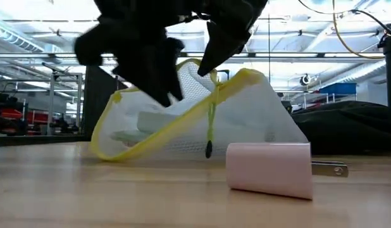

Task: Unpack backpack
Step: Remove the medicine organizer from the green zip bag

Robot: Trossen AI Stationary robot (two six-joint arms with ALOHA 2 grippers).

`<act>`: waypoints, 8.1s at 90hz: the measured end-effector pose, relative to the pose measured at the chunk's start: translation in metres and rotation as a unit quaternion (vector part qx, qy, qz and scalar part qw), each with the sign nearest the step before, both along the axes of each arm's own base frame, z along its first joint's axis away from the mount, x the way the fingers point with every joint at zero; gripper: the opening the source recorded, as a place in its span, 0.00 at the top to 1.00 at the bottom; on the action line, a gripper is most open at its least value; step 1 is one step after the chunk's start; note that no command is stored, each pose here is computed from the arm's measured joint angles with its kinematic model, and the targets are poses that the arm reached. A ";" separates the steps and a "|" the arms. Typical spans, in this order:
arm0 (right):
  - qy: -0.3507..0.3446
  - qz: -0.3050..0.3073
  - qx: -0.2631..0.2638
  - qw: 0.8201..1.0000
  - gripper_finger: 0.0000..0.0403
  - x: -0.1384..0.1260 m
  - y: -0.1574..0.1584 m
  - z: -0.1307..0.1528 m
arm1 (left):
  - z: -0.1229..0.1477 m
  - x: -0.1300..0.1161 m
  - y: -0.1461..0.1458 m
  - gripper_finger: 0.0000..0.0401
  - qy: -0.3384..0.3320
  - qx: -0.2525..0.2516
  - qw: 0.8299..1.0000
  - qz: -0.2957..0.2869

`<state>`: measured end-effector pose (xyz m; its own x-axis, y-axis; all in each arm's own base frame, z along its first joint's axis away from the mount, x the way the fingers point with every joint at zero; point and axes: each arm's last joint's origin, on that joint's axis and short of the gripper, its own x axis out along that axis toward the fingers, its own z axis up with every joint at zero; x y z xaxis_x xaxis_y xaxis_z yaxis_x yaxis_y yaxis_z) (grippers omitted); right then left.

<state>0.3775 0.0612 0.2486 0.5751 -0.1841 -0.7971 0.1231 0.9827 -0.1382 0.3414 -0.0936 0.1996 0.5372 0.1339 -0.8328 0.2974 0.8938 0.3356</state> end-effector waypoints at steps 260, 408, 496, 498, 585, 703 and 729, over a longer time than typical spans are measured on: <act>0.131 0.059 -0.060 0.988 1.00 -0.021 -0.047 0.001 | 0.126 -0.105 -0.094 0.99 -0.048 -0.076 0.946 0.311; 0.077 0.050 -0.057 0.994 1.00 -0.012 -0.046 0.007 | -0.057 -0.019 -0.081 0.41 -0.077 0.030 0.944 0.318; 0.091 0.059 0.008 0.994 0.99 -0.024 -0.030 -0.009 | -0.069 -0.002 -0.062 0.41 -0.074 0.083 0.939 0.325; 0.082 0.063 0.016 0.995 0.98 -0.024 -0.029 -0.005 | -0.069 -0.002 -0.062 0.41 -0.074 0.082 0.939 0.324; 0.087 0.042 0.099 0.990 0.73 0.021 -0.068 -0.062 | -0.069 -0.010 -0.077 0.41 -0.068 0.079 0.948 0.301; 0.161 0.175 0.300 0.924 0.73 0.017 -0.067 -0.102 | -0.064 0.026 -0.057 0.41 -0.036 0.271 0.947 0.168; 0.167 0.211 0.305 0.913 0.73 0.013 -0.065 -0.102 | -0.037 0.038 -0.067 0.41 -0.074 0.297 0.940 0.150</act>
